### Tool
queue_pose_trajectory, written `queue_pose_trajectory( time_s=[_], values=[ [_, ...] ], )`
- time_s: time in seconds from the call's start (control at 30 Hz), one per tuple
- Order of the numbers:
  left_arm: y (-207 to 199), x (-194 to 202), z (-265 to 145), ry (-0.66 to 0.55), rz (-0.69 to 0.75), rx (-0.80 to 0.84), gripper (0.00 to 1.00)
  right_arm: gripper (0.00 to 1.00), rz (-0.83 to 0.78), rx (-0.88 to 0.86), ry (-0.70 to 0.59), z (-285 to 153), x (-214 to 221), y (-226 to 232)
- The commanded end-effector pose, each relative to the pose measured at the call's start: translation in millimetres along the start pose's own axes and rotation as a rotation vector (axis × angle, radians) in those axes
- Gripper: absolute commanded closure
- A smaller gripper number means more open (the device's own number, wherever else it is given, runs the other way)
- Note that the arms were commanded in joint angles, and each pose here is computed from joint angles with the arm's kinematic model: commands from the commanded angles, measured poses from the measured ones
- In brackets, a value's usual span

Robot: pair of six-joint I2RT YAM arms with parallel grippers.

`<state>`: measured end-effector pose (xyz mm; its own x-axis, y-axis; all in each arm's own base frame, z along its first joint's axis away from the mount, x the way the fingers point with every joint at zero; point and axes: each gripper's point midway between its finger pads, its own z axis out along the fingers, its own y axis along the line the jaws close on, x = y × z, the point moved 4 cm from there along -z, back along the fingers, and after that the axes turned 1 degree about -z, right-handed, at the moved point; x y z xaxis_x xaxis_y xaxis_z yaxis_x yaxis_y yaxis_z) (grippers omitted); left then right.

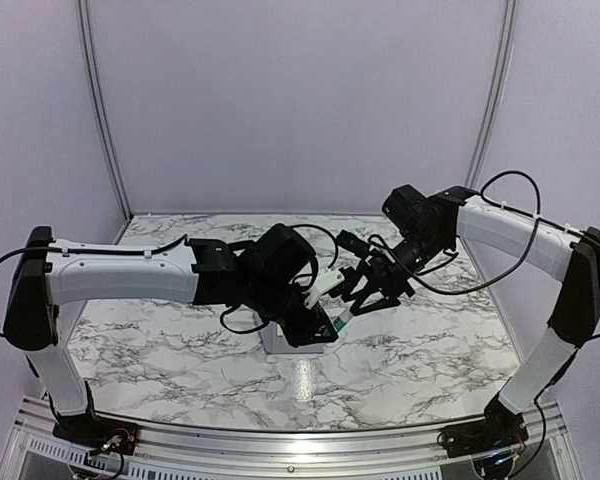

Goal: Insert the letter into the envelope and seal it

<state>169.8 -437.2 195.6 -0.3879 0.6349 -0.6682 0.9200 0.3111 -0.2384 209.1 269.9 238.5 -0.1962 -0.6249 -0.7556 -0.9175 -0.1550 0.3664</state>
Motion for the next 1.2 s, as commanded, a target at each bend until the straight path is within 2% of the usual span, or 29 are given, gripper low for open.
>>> queue_pose_trajectory(
  time_s=[0.0, 0.33, 0.57, 0.77, 1.17],
  values=[
    [-0.4, -4.3, -3.2, -0.027, 0.004, 0.007, 1.0, 0.53, -0.022, 0.01, 0.011, 3.0, -2.2, 1.7],
    [-0.1, -6.4, -5.0, -0.037, 0.01, 0.0, 1.0, 0.5, -0.007, 0.025, 0.026, 6.3, 3.8, -2.6],
    [2.3, -2.9, -2.6, -0.04, 0.004, -0.012, 1.0, 0.44, -0.077, 0.078, -0.078, -3.1, -14.0, 5.5],
    [2.9, -0.5, -2.1, -0.056, 0.002, -0.014, 1.0, 0.39, -0.049, 0.091, -0.065, -2.6, -8.8, 3.9],
    [2.5, -2.0, -10.7, -0.084, 0.005, -0.023, 1.0, 0.38, -0.001, 0.091, -0.051, -0.1, 3.2, -2.7]
  ],
)
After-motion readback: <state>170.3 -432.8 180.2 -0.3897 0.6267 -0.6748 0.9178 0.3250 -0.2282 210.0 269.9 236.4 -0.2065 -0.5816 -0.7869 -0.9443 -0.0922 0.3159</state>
